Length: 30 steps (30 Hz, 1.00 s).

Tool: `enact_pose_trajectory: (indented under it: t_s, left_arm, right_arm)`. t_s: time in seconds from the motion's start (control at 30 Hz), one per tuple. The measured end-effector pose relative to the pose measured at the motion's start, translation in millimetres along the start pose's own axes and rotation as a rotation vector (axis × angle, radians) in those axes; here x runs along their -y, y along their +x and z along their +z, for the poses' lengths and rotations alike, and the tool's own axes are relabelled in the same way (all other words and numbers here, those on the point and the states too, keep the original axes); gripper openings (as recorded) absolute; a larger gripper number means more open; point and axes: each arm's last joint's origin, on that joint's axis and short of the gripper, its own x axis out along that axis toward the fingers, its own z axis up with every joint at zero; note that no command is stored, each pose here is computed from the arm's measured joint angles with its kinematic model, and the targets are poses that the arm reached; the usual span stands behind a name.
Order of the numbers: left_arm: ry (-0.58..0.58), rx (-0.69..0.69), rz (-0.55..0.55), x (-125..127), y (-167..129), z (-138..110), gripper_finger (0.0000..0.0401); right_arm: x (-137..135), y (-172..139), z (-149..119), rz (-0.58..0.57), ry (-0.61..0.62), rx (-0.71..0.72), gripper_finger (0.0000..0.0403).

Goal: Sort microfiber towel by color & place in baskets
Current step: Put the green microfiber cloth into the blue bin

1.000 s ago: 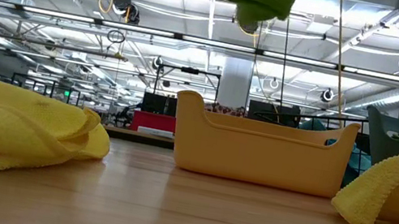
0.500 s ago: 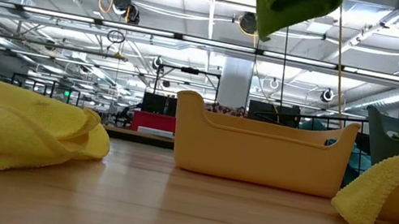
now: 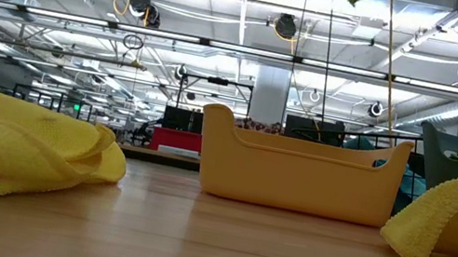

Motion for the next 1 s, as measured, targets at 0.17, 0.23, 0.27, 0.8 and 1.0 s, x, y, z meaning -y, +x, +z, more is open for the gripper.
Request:
enact_pose_trajectory:
  t_s: [0.17,0.23,0.27,0.8,1.0]
  left_arm:
    - [-0.002,-0.026,0.015,3.4,-1.2,-0.6,0.0226]
    - [0.001,-0.046,0.029,3.7,-1.4,-2.1,0.0226]
    - [0.002,-0.057,0.040,3.4,-1.4,-3.0,0.0226]
    - [-0.282,-0.462,0.079,12.9,-12.4,-40.9,0.0226]
    - [-0.382,-0.557,0.071,30.0,-21.4,-45.8,0.0226]
  right_arm:
    - [18.9,-38.2,0.4,0.065,0.077,-0.031,0.0010]
    - [27.9,-52.8,-3.2,0.089,0.116,-0.061,0.0011]
    - [32.4,-59.4,-6.3,0.099,0.138,-0.083,0.0011]
    - [61.9,-102.2,-62.7,0.133,0.446,-0.743,0.0011]
    - [50.8,-98.9,-66.7,0.121,0.458,-0.814,0.0011]
